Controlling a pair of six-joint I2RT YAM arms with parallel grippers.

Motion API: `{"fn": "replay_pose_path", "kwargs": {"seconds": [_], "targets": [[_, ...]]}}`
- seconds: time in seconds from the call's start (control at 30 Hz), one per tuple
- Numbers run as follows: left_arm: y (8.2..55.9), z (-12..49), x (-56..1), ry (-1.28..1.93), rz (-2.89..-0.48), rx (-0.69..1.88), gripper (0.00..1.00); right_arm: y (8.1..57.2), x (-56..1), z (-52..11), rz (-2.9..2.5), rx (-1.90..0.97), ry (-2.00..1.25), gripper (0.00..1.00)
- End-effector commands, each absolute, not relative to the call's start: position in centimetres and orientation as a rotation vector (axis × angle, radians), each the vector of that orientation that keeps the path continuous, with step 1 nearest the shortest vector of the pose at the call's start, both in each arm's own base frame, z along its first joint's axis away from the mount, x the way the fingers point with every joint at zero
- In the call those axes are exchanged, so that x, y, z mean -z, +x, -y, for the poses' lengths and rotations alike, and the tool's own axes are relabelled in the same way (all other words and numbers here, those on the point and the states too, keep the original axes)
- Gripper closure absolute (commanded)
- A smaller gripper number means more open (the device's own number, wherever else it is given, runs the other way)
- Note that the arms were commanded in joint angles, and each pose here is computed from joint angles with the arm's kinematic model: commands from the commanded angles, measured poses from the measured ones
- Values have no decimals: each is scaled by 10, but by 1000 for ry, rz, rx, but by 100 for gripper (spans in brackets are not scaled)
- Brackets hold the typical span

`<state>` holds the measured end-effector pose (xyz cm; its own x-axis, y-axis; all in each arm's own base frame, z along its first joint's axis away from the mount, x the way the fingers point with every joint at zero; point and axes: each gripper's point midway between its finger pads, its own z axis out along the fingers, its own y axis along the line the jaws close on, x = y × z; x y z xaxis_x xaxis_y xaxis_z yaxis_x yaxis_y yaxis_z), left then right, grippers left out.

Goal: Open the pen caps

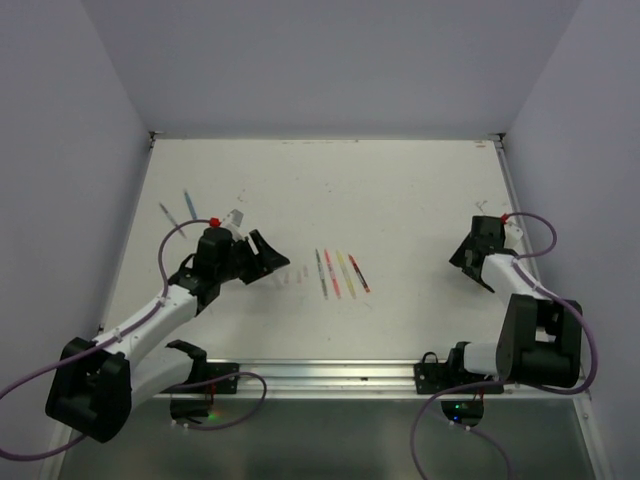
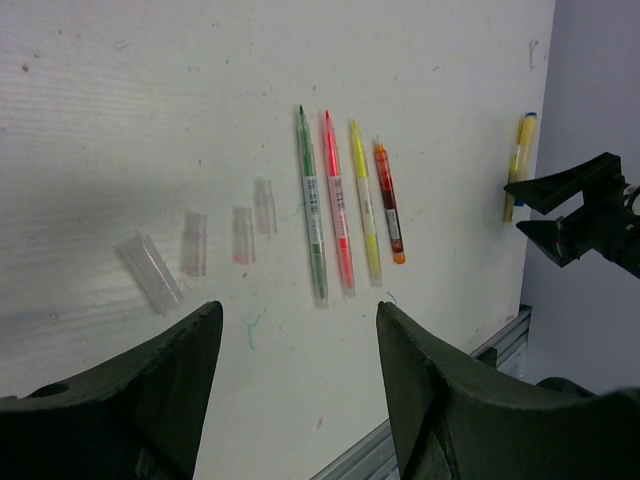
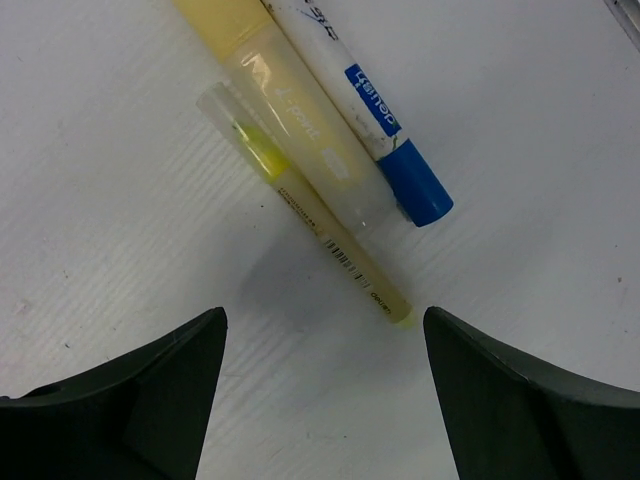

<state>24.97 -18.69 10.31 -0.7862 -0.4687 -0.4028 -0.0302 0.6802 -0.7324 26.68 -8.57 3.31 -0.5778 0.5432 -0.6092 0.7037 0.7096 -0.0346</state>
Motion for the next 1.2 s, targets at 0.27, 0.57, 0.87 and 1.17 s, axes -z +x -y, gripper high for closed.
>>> {"fn": "replay_pose_path", "kwargs": {"seconds": [0.27, 0.57, 0.87, 1.17], "targets": [[255, 191, -126, -366, -2252, 1029, 34, 283, -28, 80, -2343, 219, 982, 18], [256, 190, -124, -372, -2251, 1019, 33, 289, -17, 67, -2392, 118, 954, 24], [252, 191, -122, -378, -2250, 1038, 33, 294, -17, 71, -2443, 163, 955, 30], [257, 197, -125, -347, -2225, 1074, 33, 299, -10, 70, -2511, 258, 879, 43]]}}
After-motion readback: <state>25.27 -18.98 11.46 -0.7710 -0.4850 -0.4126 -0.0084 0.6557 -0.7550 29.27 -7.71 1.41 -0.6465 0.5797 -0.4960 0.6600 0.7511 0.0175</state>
